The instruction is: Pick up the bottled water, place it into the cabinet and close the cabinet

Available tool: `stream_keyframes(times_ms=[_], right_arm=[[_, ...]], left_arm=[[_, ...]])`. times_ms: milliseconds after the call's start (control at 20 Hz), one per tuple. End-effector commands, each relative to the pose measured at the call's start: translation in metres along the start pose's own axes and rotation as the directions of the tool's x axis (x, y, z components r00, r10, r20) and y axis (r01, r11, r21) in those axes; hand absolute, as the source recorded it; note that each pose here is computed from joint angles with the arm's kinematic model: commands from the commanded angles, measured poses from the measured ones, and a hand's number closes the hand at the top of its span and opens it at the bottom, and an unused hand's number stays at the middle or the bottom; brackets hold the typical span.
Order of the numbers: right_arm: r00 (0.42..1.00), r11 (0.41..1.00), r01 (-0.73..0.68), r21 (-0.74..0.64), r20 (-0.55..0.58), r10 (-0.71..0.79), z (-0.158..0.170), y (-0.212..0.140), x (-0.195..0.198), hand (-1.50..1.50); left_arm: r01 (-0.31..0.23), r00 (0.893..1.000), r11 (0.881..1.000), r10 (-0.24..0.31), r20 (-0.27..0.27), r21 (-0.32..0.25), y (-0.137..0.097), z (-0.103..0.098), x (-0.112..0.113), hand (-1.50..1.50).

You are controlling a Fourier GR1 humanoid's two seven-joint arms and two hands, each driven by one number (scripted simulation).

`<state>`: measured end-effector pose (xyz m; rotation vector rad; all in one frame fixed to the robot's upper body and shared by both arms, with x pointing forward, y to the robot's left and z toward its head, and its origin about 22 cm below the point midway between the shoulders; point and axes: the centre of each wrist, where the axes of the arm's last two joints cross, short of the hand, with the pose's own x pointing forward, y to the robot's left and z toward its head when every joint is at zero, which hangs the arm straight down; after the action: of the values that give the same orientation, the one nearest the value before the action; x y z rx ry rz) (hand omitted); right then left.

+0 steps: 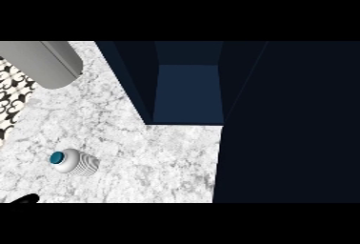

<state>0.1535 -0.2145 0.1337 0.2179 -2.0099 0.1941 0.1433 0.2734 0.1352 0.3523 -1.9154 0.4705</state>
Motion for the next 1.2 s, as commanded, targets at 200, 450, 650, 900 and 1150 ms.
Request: stream_keyframes(times_ms=[200, 450, 650, 900, 1150], right_arm=[[0.999, 0.999, 0.043, 0.023, -0.008, -0.042, 0.009, 0.023, 0.048, -1.50], [0.998, 0.998, 0.057, 0.034, -0.007, -0.057, 0.027, 0.040, 0.053, -1.50], [0.999, 0.998, 0.043, 0.038, -0.009, -0.043, 0.021, 0.043, 0.044, -1.50], [0.999, 0.999, 0.035, 0.003, -0.019, -0.035, 0.026, 0.041, 0.057, -1.50], [0.999, 0.999, 0.045, 0.005, -0.010, -0.045, 0.020, 0.049, 0.062, -1.50]], left_arm=[[-0.024, 1.000, 0.996, 0.025, -0.017, 0.082, 0.007, 0.034, 0.043, -1.50], [-0.006, 0.999, 0.998, 0.009, -0.040, 0.065, 0.007, 0.043, 0.072, -1.50], [-0.019, 0.998, 0.997, 0.023, -0.060, 0.073, 0.006, 0.045, 0.081, -1.50], [0.004, 0.994, 0.997, 0.005, -0.108, 0.078, 0.014, 0.049, 0.078, -1.50], [0.054, 0.994, 0.996, -0.047, -0.103, 0.065, 0.015, 0.049, 0.076, -1.50]])
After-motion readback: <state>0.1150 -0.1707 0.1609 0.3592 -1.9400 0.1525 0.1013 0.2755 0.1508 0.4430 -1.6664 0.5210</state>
